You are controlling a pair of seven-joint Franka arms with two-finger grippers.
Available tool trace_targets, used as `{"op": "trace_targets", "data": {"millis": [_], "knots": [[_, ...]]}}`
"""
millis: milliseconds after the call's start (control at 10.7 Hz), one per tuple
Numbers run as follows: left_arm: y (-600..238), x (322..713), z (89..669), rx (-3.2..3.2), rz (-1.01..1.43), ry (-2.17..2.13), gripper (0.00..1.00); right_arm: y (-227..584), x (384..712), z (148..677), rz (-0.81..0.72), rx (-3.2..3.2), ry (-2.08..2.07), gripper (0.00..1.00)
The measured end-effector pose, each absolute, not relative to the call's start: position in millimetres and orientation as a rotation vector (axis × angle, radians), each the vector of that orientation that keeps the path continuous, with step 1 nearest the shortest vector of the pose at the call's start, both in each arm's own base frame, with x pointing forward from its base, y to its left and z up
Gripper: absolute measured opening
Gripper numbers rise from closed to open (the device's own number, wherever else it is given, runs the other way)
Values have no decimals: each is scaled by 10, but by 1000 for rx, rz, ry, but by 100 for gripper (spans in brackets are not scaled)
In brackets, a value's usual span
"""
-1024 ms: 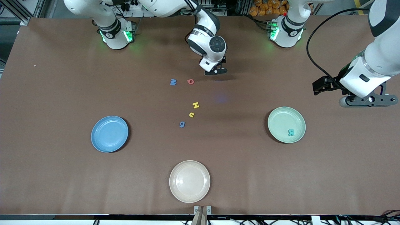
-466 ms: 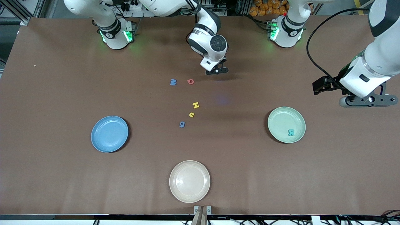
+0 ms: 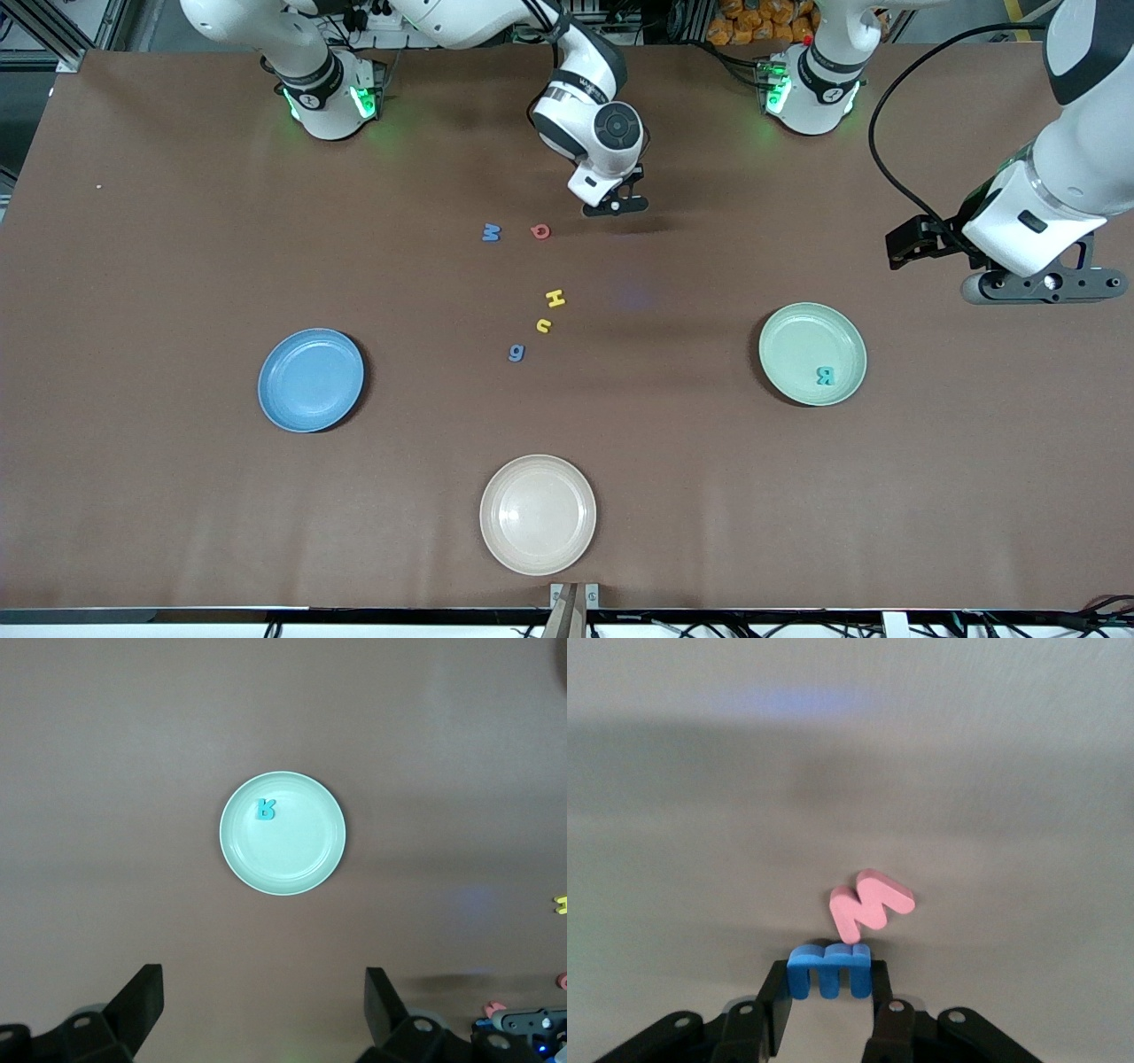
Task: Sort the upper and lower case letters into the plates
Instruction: 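Lower the right gripper and grasp the blue letter m, then carry the blue m to the blue plate while the left gripper reaches the letters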
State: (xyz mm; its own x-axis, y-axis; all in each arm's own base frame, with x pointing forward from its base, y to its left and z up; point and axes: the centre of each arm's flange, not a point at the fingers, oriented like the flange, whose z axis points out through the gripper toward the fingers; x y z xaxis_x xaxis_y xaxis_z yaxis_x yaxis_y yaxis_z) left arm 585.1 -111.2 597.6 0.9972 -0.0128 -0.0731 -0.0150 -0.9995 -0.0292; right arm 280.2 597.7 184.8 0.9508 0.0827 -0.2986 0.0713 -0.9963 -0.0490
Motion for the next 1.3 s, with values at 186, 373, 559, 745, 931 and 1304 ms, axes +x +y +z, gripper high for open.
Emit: {"op": "trace_targets", "data": {"millis": [186,373,559,745,931,1304], "knots": [[-1111,5850,5974,-3109,115,21,100,5836,3163,2061,442,-3050,-50,40],[-1108,5851,5972,-3109,116,21,100,5622,3517,2351,435,-3054,9,40],[-1120,5848,5967,-3109,118,24,100,5323,3917,2618,383,-3081,42,40],[-1141,5843,5964,-3109,119,30,100,4885,4392,2763,309,-3141,46,40],[-1173,5835,5956,-3109,123,39,100,4236,4954,2915,325,-3144,-2,40],[-1703,5698,5928,-3117,141,192,100,2856,5836,3101,292,-3116,-119,40]]}}
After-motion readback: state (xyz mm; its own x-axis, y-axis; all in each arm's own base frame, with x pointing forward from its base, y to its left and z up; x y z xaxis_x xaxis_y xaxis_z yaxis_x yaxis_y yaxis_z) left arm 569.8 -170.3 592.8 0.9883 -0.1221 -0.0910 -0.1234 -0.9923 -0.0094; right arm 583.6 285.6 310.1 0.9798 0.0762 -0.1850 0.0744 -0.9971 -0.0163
